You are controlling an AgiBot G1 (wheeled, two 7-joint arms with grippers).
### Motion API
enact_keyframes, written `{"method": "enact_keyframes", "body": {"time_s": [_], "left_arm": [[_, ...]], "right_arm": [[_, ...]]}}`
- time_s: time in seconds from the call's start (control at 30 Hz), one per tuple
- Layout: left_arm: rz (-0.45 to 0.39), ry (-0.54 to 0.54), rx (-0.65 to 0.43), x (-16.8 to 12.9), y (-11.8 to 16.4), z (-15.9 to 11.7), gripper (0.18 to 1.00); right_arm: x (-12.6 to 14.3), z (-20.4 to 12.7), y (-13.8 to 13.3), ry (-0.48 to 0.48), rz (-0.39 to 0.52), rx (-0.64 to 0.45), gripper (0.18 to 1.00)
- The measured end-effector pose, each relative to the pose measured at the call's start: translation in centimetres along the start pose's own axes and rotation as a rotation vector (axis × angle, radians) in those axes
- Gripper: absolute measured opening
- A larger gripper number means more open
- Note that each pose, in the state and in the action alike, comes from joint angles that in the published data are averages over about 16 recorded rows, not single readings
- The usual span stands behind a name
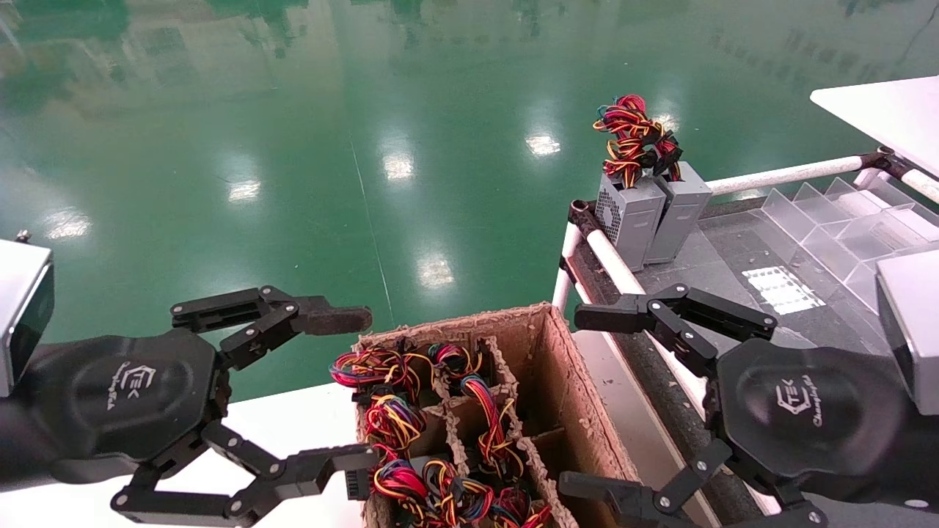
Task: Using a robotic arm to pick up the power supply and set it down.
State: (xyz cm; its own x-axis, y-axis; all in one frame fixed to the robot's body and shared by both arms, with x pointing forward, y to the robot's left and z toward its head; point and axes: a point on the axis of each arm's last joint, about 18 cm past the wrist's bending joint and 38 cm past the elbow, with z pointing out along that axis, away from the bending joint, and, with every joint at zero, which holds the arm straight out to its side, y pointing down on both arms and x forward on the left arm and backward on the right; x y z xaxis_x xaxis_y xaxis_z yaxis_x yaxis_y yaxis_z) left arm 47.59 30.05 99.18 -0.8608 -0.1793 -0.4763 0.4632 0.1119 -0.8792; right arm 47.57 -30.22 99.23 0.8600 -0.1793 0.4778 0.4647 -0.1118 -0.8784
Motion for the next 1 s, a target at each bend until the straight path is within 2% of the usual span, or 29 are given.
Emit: {"method": "enact_keyframes", "body": {"time_s": [0.27, 0.77, 1.0], "left_arm": [[0.0, 0.0, 0.0, 0.0, 0.0, 0.0, 0.751], [0.0, 0.0, 0.0, 0.0, 0.0, 0.0, 0.404], [0.0, 0.0, 0.0, 0.0, 0.0, 0.0, 0.293]], "right_arm": [[0.0, 0.0, 0.0, 0.0, 0.0, 0.0, 1.001], [0.0, 0.0, 0.0, 0.0, 0.0, 0.0, 1.001], [0.0, 0.0, 0.0, 0.0, 0.0, 0.0, 1.001]]}}
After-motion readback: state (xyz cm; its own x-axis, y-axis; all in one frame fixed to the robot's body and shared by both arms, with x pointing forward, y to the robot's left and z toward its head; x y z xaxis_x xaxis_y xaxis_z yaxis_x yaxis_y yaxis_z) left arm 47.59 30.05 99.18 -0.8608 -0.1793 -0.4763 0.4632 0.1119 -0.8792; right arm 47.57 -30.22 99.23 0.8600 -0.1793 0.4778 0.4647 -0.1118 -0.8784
